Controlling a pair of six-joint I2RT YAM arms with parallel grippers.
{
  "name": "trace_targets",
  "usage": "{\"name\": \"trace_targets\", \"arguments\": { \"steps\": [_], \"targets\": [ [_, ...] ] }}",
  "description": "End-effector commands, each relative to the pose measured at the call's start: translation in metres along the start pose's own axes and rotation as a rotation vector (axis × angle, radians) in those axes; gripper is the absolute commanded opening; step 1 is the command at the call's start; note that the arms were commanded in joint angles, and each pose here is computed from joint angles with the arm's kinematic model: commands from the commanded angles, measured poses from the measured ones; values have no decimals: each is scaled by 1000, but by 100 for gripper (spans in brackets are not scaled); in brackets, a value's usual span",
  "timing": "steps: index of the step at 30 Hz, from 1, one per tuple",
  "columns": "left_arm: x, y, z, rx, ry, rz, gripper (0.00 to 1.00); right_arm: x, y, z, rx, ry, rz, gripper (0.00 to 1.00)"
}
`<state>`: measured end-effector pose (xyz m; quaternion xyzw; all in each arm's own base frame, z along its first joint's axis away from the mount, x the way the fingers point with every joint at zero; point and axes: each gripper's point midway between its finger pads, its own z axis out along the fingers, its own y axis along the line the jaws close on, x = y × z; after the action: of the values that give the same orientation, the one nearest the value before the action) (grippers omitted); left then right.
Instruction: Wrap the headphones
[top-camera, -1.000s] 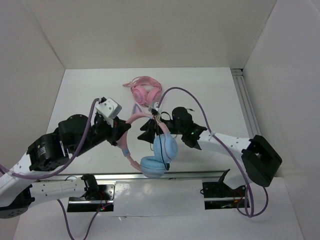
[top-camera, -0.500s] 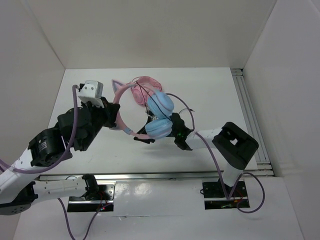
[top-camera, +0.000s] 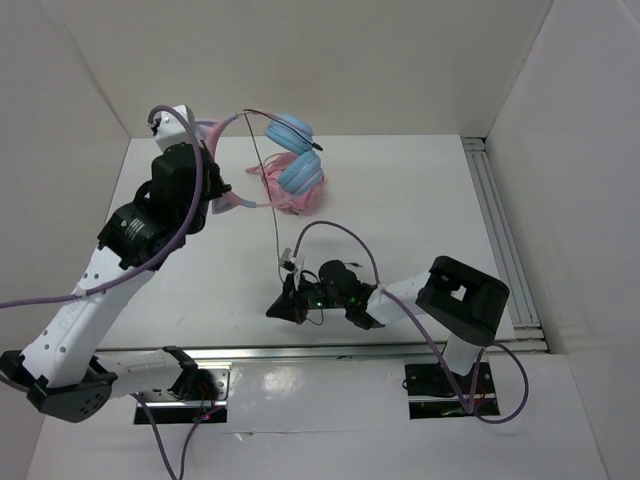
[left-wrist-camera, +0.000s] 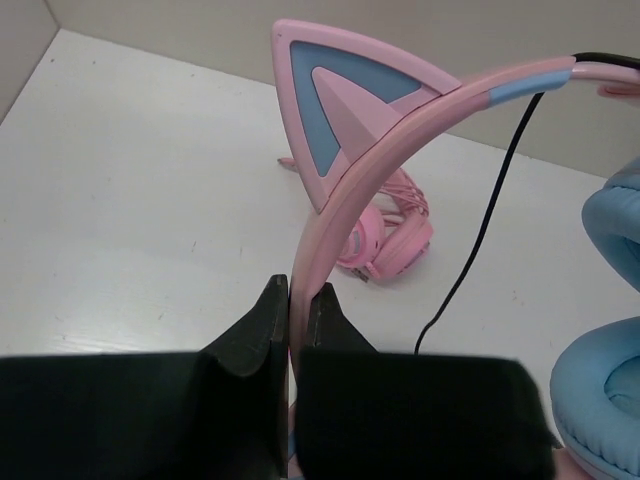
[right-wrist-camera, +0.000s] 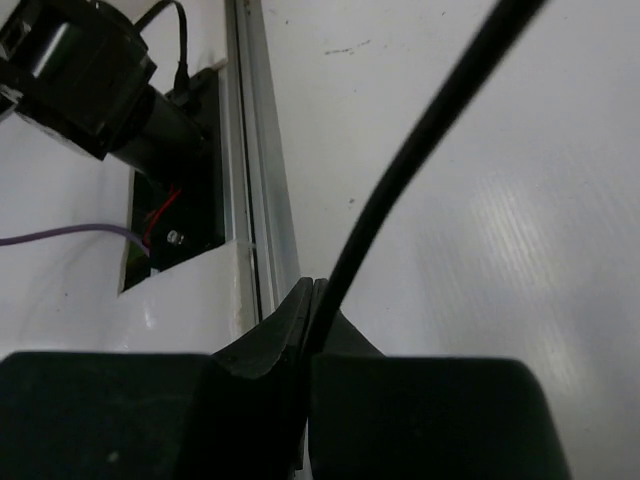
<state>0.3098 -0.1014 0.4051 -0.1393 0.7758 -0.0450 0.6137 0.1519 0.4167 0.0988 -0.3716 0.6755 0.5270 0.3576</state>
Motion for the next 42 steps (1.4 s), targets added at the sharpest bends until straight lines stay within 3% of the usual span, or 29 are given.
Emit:
{"name": "trace_targets", "arguments": {
  "steps": [1,4,10,18,19,22,27,34,39,42],
  "targets": [
    [-24,-16,8,68,-43,-174,0,0,15,2,29,11,-77,0],
    [-5,-5,29,-13,-50,-139,0,4,33,2,60,84,-129,0],
    [32,22,63,-173,1,-20,0,-19,68,-11,144,101,-275,0],
    [73,48,69,-396,88,192,0,-55,116,-37,162,184,-426,0],
    [80,50,67,-394,118,205,0,-76,115,-41,209,151,-457,0],
    [114,55,60,-337,242,293,0,-86,104,-57,309,203,-502,0],
    [134,70,44,-277,302,344,0,-136,104,-83,463,156,-566,0],
    [161,96,40,-318,377,393,0,-184,135,-101,456,76,-622,0],
    [188,82,32,-195,473,449,0,-205,118,-118,618,44,-682,0],
    [199,63,20,-15,502,451,0,-218,96,-140,801,-10,-708,0]
  ]
}}
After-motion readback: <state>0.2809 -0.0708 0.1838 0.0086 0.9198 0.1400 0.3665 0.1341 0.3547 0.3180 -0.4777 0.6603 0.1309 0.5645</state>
